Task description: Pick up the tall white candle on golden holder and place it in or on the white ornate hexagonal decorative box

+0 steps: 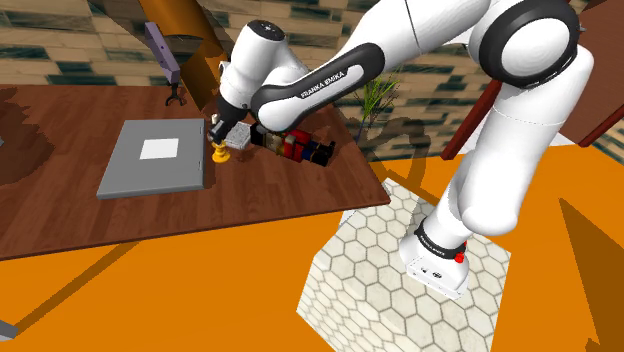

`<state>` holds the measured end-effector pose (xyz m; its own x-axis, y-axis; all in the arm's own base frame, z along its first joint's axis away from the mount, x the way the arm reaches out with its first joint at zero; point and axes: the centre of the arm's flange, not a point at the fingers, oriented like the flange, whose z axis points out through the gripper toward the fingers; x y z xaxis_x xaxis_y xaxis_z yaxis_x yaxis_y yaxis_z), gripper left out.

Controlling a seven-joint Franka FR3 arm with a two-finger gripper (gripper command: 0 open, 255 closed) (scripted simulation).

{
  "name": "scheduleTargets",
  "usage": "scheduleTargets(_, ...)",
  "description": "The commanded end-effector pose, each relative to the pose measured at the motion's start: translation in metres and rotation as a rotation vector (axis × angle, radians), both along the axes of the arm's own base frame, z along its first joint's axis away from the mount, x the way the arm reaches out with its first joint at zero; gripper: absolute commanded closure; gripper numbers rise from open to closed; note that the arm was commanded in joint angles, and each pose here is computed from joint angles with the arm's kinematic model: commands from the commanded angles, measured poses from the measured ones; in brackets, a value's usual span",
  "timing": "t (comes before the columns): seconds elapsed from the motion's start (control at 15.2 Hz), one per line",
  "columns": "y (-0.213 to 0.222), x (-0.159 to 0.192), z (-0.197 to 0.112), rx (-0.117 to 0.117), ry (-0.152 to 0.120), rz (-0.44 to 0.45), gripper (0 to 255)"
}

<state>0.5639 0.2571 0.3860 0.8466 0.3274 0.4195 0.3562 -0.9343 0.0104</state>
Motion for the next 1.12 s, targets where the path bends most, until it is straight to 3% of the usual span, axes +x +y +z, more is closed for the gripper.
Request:
scheduleTargets(0.0, 0.000, 0.000, 0.010, 0.000, 0.000, 0.000, 255)
scheduleTargets(1.06, 0.000, 0.000, 0.094, 0.000, 0.000, 0.000, 255)
